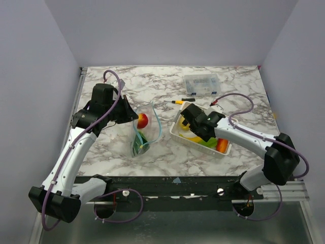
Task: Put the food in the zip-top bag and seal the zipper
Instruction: Pick up the fake fruit from the bin.
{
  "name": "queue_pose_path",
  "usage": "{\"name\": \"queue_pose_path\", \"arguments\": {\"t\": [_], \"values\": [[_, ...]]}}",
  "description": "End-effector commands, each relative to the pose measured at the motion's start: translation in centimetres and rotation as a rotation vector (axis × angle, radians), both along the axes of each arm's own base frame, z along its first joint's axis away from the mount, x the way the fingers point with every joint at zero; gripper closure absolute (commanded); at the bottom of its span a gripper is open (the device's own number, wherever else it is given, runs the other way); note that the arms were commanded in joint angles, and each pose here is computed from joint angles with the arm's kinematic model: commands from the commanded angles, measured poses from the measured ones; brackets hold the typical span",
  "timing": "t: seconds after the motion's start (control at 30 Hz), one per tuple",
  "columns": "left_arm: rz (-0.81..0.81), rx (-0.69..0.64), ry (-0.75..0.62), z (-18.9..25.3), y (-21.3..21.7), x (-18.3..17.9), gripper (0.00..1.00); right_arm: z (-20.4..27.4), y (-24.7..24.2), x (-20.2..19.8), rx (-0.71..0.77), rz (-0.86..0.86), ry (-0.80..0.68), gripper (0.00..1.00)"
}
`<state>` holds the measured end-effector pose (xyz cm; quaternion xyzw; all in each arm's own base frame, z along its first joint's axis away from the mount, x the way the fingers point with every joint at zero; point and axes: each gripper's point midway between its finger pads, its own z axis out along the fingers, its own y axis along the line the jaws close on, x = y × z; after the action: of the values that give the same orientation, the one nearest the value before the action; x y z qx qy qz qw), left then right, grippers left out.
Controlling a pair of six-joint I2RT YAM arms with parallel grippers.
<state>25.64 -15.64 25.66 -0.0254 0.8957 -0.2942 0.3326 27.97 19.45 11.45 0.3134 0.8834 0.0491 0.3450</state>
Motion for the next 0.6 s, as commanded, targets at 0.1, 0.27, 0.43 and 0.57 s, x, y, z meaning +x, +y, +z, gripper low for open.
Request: {"name": "queue_pose_path", "arguments": {"t": [0.1,0.27,0.43,0.57], "values": [[-0.024,-0.022,-0.024,0.6,-0.4,-0.5,1.0,-1.9,-0.4,-0.4,-0.002,-0.123,0.078,0.1],[-0.031,-0.026,-0.026,0.7,-0.5,-0.5,1.0,-3.0,-0.4,-0.6,0.017,-0.154,0.084,0.15],[-0.037,-0.033,-0.028,0.9,-0.6,-0.5,1.0,-4.4,-0.7,-0.7,0.078,-0.224,0.093,0.23],[-0.037,-0.031,-0.033,1.1,-0.6,-0.5,1.0,-5.3,-1.1,-0.8,0.116,-0.274,0.117,0.25]]}}
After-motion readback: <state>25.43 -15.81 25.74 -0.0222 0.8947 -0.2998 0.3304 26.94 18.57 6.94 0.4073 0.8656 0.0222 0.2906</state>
